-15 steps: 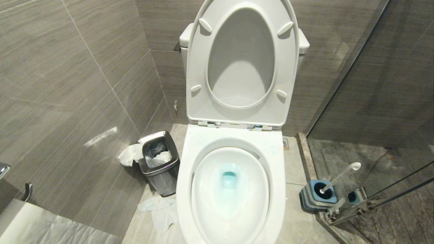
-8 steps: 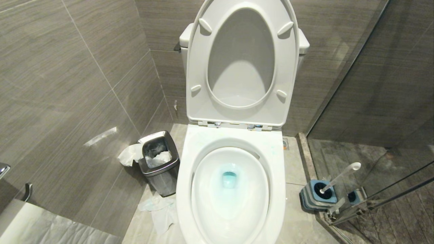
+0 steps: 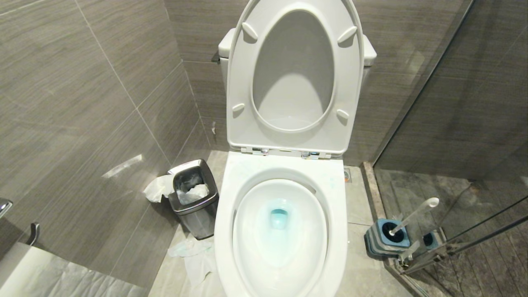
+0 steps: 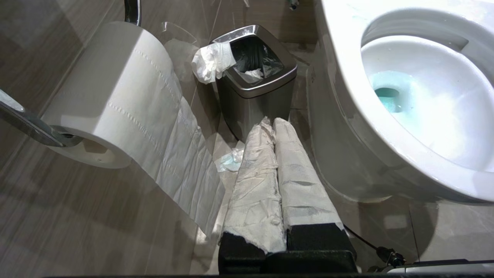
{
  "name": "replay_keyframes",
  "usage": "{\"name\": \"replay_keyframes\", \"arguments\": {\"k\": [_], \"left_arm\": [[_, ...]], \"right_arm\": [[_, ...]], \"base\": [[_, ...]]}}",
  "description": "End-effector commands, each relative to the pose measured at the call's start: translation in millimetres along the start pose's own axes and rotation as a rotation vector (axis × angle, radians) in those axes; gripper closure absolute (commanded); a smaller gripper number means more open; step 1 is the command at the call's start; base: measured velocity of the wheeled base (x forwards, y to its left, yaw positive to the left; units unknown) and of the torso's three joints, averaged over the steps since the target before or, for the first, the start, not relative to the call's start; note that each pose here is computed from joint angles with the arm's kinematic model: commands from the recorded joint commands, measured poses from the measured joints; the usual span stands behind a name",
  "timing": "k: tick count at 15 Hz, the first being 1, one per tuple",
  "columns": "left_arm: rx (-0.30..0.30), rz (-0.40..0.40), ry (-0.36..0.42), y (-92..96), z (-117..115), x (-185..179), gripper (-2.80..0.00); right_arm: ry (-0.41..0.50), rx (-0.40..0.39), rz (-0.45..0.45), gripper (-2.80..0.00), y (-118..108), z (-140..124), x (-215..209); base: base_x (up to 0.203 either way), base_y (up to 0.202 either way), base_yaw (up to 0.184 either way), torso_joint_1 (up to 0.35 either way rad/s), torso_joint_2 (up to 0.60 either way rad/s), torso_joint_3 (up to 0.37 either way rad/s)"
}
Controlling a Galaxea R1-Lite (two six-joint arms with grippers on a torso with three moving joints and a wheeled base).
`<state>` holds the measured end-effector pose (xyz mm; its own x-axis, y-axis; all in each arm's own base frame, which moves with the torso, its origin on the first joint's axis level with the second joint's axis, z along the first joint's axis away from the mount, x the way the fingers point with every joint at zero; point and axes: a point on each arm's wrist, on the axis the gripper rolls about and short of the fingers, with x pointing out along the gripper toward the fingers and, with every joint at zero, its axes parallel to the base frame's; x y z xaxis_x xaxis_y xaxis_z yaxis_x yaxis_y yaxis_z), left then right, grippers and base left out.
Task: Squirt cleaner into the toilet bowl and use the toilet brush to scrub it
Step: Flush the toilet
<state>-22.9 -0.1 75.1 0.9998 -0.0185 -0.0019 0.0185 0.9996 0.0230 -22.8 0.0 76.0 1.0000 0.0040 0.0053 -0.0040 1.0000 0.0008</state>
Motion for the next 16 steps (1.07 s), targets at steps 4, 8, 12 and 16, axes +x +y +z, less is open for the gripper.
{"name": "replay_keyframes", "arguments": {"k": [4,8,12,16], "left_arm": [[0.0,0.0,0.001,0.0,0.0,0.1,0.0],[0.0,0.0,0.004,0.0,-0.3,0.1,0.0],[0.017,-0.003,0.006,-0.1,-0.4,0.1,0.0],[0.023,-0.005,0.004,-0.1,-0.3,0.1,0.0]], "right_arm": [[0.001,-0.001,0.001,0.0,0.0,0.1,0.1],[0.001,-0.001,0.001,0.0,0.0,0.1,0.1],[0.001,0.001,0.001,0.0,0.0,0.1,0.1],[0.001,0.002,0.001,0.0,0.0,0.1,0.1]], "base": [[0.0,0.0,0.0,0.0,0.0,0.0],[0.0,0.0,0.0,0.0,0.0,0.0],[0.0,0.0,0.0,0.0,0.0,0.0],[0.0,0.0,0.0,0.0,0.0,0.0]]}}
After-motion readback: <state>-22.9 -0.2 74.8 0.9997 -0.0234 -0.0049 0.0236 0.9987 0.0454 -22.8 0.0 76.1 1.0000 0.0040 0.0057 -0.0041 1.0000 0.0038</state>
